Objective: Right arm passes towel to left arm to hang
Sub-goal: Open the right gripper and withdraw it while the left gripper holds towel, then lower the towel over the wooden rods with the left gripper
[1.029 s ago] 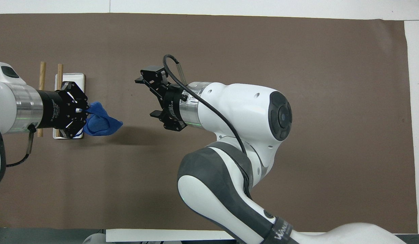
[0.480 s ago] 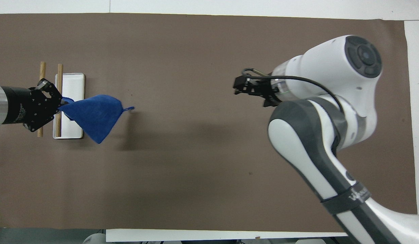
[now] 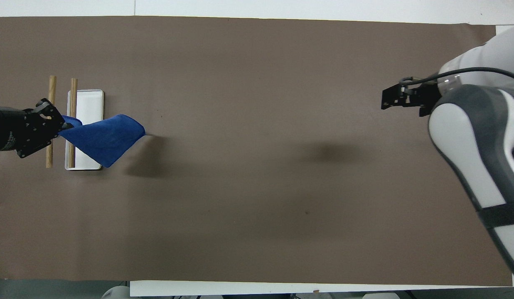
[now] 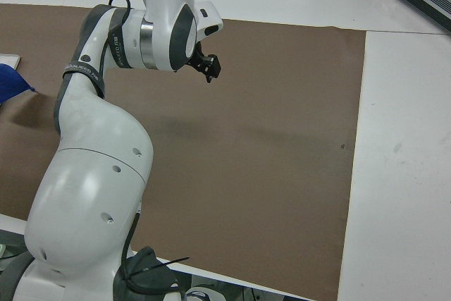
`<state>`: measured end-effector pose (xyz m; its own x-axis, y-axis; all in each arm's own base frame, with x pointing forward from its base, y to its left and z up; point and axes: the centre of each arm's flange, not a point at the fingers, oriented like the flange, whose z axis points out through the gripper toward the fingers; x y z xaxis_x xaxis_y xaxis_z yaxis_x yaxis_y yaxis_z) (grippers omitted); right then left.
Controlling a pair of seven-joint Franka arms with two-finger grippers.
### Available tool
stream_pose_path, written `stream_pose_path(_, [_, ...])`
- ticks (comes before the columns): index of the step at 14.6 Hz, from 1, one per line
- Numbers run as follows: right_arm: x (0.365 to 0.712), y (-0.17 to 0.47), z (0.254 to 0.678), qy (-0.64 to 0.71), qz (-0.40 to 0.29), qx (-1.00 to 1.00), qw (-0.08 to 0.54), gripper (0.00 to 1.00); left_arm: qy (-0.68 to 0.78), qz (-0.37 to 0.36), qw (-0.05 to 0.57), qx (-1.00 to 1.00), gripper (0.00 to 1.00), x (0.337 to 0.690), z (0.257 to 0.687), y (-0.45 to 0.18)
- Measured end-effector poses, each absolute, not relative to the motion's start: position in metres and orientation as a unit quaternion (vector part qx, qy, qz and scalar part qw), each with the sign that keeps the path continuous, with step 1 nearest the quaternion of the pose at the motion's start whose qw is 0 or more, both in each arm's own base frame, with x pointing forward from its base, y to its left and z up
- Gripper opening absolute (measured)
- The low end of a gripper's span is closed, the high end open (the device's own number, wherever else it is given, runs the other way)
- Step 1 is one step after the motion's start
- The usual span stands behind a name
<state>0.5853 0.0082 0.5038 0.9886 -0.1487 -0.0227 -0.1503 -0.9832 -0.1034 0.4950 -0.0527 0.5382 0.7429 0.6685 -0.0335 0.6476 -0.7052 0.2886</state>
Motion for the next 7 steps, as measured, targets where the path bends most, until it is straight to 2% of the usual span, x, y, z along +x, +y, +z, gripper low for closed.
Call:
stream_pose_path(3, [0.581, -0.042, 0.548, 0.071, 0.0, -0.996, 0.05, 1.0, 0.367, 0.065, 0.15, 0.916, 0.03, 0.503, 0.539, -0.039])
stream_pose_path(7, [0.569, -0.07, 0.608, 0.054, 0.002, -0.998, 0.027, 1.0, 0.374, 0.093, 0.154, 0.91, 0.03, 0.521, 0.524, -0.022])
